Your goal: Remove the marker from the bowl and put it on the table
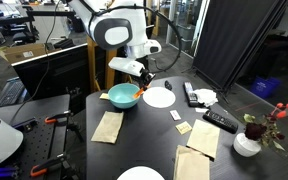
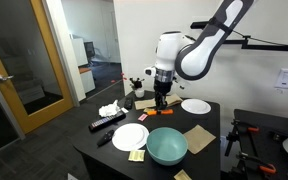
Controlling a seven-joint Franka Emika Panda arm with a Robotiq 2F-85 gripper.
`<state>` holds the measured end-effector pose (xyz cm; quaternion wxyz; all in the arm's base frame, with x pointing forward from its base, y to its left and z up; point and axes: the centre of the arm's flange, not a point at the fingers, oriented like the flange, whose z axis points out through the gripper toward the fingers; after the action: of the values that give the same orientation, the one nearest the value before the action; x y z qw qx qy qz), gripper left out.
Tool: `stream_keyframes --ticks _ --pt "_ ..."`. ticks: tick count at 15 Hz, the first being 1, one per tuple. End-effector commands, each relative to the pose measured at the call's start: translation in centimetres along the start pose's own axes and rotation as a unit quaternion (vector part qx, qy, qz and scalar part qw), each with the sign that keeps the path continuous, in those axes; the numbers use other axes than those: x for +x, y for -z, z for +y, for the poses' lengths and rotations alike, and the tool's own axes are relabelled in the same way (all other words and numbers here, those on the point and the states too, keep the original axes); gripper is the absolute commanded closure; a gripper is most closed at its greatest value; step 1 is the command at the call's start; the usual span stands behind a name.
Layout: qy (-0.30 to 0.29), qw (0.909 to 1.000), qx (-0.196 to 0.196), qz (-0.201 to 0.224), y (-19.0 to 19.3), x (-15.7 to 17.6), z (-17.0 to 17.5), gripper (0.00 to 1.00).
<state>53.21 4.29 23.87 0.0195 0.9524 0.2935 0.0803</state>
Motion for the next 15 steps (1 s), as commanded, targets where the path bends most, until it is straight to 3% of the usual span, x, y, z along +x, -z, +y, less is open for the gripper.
stream_keyframes --ticks 1,13,14,15 --pt "-0.020 0.9998 -0.009 -0.003 -2.8 0.7 2.4 0.95" --pt "-0.113 0.9933 -0.020 -0.016 -12.0 1.6 7.4 0.95" --pt "-0.115 0.9930 -0.020 -0.016 -12.2 1.7 7.5 0.86" --pt "-0.119 0.9926 -0.021 -0.015 -12.2 1.9 7.6 0.56"
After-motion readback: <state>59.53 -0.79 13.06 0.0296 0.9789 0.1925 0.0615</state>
